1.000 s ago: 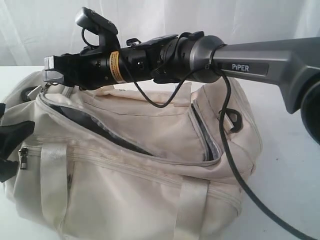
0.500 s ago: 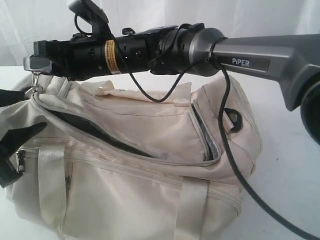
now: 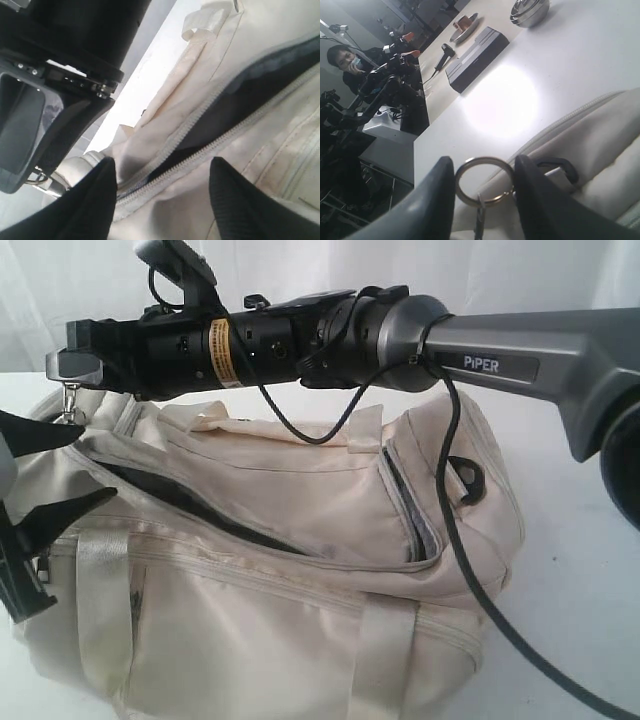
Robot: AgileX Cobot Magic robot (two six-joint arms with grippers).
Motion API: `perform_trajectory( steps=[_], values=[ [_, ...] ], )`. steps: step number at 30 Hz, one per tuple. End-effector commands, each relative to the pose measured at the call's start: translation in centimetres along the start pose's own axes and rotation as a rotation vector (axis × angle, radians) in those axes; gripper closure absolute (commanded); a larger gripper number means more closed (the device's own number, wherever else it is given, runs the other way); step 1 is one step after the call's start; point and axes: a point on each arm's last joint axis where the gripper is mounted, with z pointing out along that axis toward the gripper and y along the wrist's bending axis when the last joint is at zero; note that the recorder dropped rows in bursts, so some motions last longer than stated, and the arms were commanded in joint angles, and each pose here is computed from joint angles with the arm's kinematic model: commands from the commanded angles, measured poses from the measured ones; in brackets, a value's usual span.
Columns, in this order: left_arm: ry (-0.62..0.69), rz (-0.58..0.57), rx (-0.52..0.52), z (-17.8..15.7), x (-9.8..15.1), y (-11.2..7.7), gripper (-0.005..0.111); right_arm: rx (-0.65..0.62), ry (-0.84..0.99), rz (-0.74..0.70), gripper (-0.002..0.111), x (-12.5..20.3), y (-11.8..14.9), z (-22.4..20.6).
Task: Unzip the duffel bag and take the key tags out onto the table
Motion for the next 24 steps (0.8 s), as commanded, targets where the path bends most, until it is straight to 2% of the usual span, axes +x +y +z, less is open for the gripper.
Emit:
perform_trajectory(
  steps=[1,7,13,16,24],
  values=[
    [0.017,-0.003,0.024,0.9,0.4,0.0,0.05,0.002,-0.016,0.004,0.108,-0.5,-0.1,-0.3],
    [0.031,-0.073,0.013,1.8,0.9,0.1,0.059,0.002,-0.015,0.003,0.108,-0.5,-0.1,-0.3],
    [0.042,-0.089,-0.008,2.1,1.1,0.3,0.093,0.022,-0.018,0.003,0.108,-0.4,-0.4,-0.3],
    [0.051,-0.089,-0.009,2.1,1.2,0.3,0.106,0.024,-0.019,0.009,0.108,-0.5,-0.4,-0.3],
    [0.047,-0.081,-0.023,1.8,1.0,0.4,0.107,0.032,-0.022,0.008,0.108,-0.6,-0.6,-0.5]
  ],
)
